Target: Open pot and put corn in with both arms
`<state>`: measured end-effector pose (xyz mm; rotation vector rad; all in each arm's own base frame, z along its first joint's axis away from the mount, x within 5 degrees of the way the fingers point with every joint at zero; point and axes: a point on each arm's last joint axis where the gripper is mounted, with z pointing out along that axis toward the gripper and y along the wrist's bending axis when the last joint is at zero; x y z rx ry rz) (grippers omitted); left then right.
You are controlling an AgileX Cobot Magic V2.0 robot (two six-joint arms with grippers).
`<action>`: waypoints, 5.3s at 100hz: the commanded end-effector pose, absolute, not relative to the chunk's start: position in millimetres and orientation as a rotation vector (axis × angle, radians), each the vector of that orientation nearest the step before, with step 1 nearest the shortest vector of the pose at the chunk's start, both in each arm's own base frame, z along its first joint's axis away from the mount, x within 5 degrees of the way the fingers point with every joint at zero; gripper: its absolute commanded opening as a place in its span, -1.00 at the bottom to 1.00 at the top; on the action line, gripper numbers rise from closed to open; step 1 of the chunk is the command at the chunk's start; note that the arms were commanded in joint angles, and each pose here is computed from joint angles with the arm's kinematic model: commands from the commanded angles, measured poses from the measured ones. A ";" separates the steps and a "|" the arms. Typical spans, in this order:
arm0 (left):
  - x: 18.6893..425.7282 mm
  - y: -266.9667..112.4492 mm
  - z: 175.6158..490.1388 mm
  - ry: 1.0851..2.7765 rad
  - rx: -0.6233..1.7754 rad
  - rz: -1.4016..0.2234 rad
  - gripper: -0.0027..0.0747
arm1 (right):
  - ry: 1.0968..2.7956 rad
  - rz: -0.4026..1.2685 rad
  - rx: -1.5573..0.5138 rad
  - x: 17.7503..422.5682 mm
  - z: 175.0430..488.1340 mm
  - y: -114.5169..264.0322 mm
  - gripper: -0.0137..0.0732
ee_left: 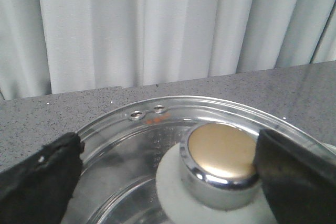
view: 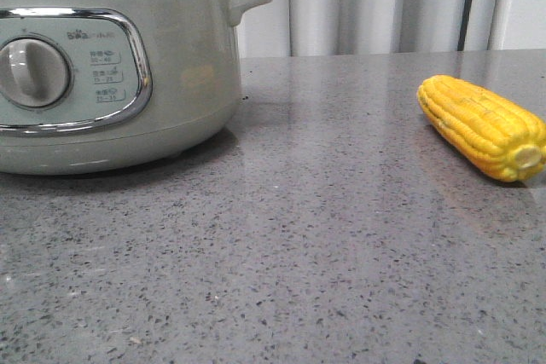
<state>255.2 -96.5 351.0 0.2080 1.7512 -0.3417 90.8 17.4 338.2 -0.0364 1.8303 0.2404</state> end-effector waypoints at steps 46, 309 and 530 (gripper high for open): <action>285.7 -114.4 346.0 1.702 0.199 -0.340 0.69 | 1.721 0.220 -0.044 93.1 356.1 16.3 0.45; 196.1 91.2 292.1 1.618 -0.589 0.232 -0.76 | 1.724 0.153 -0.077 93.4 355.5 14.0 0.45; 36.3 3.6 381.6 1.074 -0.219 -0.311 -0.69 | 2.518 0.164 -0.268 273.0 309.3 83.5 0.44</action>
